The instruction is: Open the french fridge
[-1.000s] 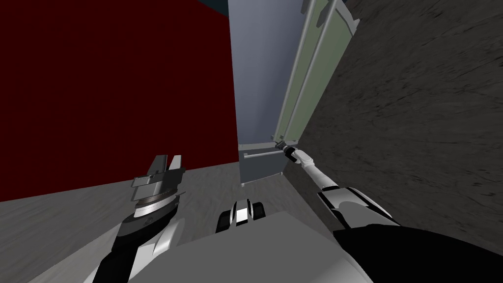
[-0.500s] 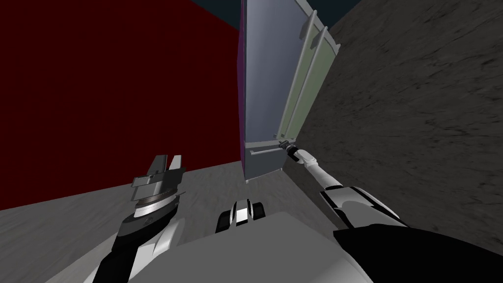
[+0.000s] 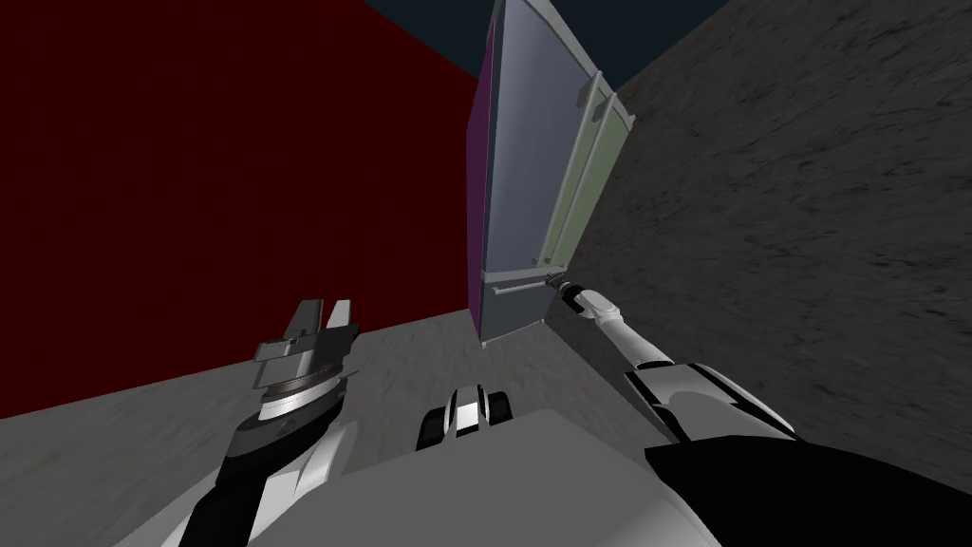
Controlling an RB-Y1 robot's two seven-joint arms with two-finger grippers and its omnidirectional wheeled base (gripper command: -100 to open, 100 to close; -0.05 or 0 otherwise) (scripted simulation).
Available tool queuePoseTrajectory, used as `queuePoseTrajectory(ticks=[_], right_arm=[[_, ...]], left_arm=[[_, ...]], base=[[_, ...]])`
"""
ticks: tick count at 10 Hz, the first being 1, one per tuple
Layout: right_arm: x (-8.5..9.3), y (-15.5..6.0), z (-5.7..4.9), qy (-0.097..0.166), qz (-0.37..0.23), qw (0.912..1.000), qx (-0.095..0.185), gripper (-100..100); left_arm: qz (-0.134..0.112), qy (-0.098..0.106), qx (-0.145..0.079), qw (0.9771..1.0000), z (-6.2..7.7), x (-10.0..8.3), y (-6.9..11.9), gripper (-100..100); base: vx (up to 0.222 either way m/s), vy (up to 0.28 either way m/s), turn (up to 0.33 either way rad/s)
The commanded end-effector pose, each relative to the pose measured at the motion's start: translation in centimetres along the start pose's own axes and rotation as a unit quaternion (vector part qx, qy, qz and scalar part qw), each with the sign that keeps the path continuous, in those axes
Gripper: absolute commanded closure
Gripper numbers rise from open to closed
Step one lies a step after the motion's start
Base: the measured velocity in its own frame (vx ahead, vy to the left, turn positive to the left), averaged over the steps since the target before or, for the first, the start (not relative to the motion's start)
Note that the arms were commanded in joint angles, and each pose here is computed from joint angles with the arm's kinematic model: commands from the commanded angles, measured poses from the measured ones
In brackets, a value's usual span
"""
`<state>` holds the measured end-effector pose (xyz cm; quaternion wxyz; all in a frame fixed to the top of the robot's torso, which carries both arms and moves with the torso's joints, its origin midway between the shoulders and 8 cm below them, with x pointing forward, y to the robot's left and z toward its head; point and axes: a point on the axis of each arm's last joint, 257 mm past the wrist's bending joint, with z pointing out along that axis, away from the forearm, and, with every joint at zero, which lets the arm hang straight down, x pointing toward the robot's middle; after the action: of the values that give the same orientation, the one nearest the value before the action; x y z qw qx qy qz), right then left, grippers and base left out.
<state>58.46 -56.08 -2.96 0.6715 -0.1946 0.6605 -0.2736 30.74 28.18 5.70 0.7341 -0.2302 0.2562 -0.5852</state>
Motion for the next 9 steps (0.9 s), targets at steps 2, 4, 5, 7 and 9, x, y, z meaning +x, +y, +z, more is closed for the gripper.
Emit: queuePoseTrajectory(ticks=[2, 4, 5, 7, 9], right_arm=[[0.8, -1.6, 0.0, 0.009, 0.006, 0.9995, 0.030, -100], [1.3, -2.7, -0.1, 0.015, 0.011, 0.9986, 0.050, -100], [1.7, -3.3, -0.2, 0.019, 0.014, 0.9978, 0.062, -100], [2.3, -4.3, -0.3, 0.026, 0.019, 0.9962, 0.081, -100], [3.0, -5.3, -0.6, 0.034, 0.024, 0.9940, 0.101, -100]], left_arm=[[0.000, 0.000, 0.000, 1.0000, 0.0, 0.0, 0.0, 0], [0.000, 0.000, 0.000, 1.0000, 0.0, 0.0, 0.0, 0], [0.000, 0.000, 0.000, 1.0000, 0.0, 0.0, 0.0, 0], [0.000, 0.000, 0.000, 1.0000, 0.0, 0.0, 0.0, 0], [0.000, 0.000, 0.000, 1.0000, 0.0, 0.0, 0.0, 0]], base=[[0.186, 0.002, -0.001], [0.205, -0.035, 0.007], [0.182, -0.001, 0.002], [0.203, 0.006, 0.001], [0.209, -0.006, 0.005]])
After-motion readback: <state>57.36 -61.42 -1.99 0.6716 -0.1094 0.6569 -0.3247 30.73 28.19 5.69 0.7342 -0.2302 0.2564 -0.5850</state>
